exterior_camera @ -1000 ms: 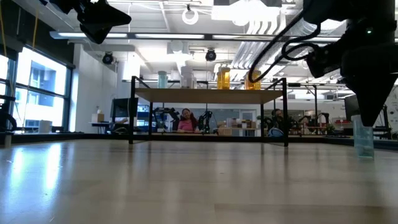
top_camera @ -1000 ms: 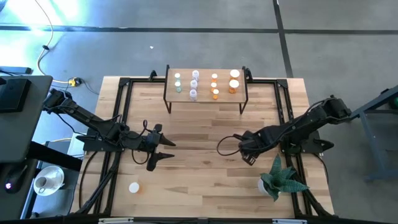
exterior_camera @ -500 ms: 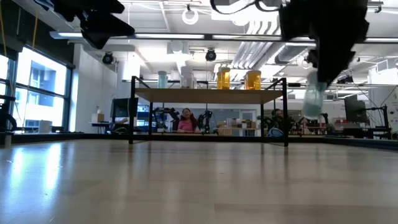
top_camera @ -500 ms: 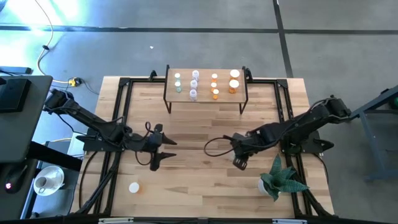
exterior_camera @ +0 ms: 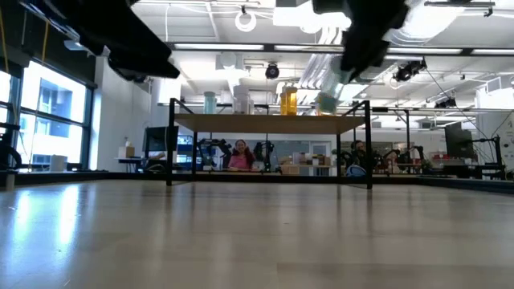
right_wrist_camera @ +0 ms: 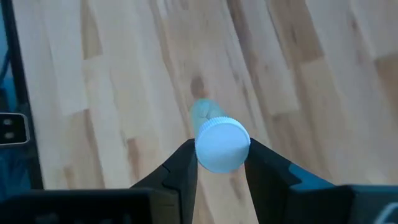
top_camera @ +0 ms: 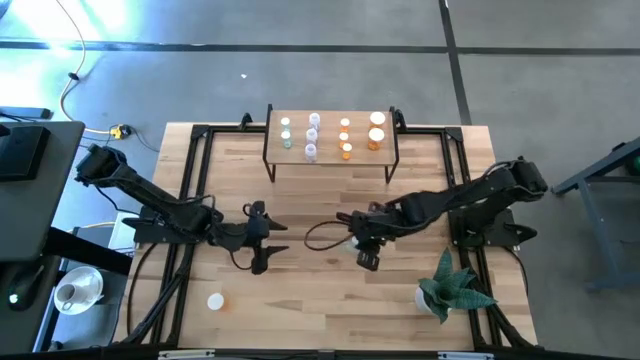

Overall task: Pick and place medicine bottles onto shelf by color
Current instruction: Put the blue pill bottle on the shelf aligned with the other blue pill bottles

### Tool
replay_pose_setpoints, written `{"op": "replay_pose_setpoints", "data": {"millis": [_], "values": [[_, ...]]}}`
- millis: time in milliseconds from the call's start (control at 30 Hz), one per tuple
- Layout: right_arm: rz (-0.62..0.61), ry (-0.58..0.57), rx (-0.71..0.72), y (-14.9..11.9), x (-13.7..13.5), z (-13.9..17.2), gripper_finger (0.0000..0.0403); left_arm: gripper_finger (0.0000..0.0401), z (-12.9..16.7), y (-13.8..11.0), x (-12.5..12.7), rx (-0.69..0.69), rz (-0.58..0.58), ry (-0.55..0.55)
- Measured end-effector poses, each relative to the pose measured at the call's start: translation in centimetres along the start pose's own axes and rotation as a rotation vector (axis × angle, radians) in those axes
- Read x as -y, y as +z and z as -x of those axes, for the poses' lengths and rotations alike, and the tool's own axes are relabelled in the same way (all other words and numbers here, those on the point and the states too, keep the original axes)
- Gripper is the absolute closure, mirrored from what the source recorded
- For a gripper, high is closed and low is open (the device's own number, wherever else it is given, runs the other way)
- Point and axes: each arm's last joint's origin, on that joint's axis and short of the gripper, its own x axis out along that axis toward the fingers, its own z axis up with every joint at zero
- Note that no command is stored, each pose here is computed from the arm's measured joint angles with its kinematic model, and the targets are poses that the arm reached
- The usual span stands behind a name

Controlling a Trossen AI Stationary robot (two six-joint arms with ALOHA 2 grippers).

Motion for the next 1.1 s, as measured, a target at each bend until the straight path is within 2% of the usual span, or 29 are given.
{"op": "replay_pose_setpoints", "data": {"millis": [267,467,667,800,1100], "values": [[0.099,-0.02,-0.017,4.1,0.3,0.1,0.0299,0.016,-3.4,-1.5,-0.8,-0.077,0.06,0.079],[0.148,0.021,-0.042,6.6,0.4,-0.9,0.0299,0.016,-6.3,-1.5,-1.4,-0.028,0.037,-0.007],[0.198,0.058,-0.085,7.8,0.1,-2.7,0.0299,0.016,-8.0,-1.4,-1.7,0.034,0.016,-0.094],[0.225,0.099,-0.096,8.3,-0.2,-3.3,0.0299,0.016,-8.5,-1.4,-1.8,0.054,0.027,-0.134],[0.254,0.112,-0.044,8.9,-0.6,-3.5,0.0299,0.016,-8.3,-0.8,-1.2,0.11,0.035,-0.214]]}}
